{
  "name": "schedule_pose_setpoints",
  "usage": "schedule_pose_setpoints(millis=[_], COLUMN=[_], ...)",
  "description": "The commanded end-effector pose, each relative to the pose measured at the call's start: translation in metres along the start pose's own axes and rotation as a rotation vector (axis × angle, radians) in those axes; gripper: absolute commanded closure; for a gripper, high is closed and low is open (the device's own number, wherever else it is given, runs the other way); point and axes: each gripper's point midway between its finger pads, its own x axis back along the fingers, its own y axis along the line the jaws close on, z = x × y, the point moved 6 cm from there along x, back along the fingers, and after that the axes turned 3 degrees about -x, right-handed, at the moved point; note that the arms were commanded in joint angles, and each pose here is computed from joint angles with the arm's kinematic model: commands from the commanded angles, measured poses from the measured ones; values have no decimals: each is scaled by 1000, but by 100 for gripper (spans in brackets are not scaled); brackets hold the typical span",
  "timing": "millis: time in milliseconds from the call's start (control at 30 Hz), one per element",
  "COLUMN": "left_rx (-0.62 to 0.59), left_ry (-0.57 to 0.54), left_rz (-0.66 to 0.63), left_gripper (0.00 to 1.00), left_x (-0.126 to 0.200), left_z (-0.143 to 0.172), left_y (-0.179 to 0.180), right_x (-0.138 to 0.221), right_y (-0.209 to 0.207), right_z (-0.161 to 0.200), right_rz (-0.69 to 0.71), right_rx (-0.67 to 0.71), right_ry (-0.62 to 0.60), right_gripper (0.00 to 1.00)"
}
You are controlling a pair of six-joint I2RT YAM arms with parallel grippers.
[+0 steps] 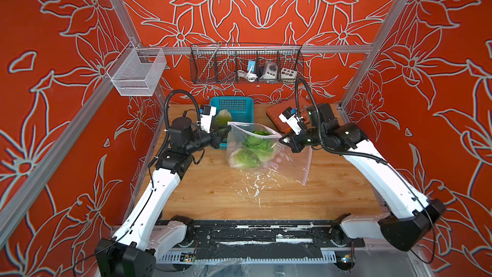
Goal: Put the chinese cabbages into a zipper bag and zip it
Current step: Adjust the zipper food storage bag at the center of the board.
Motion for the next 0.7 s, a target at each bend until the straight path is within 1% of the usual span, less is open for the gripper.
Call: schedule_pose_setpoints(millis=[0,33,100,167,233,300,400,467,567,667], left_rx=[20,35,89,157,204,225,209,191,187,189], left_ry=[-81,-92,-95,-72,-45,-32,-41,-41,-44,-40], left_rz=[-3,-19,-93,-161,-185,-164,-159,-182,-171,-155], left_gripper=[100,100,100,100,100,100,100,100,100,100], left_x=[11,13,15,14,10,8,10,13,15,14], left_z=[-10,-10,-3,13,29,37,34,29,25,24], left_y=[1,6,28,51,66,68,65,67,67,66], right_x=[-13,-14,-21,-29,-35,-42,-47,-48,-47,-48], right_y=[-1,-1,-6,-10,-9,-9,-8,-9,-10,-12], right_z=[1,-2,-10,-18,-27,-32,-38,-41,-43,-41], right_rz=[-74,-81,-68,-76,-111,-154,-190,-198,-214,-234], right_rx=[46,50,56,57,58,59,67,69,69,70], right_ry=[17,11,-15,-44,-83,-120,-161,-181,-213,-226], right_gripper=[93,92,91,90,87,84,78,72,61,52])
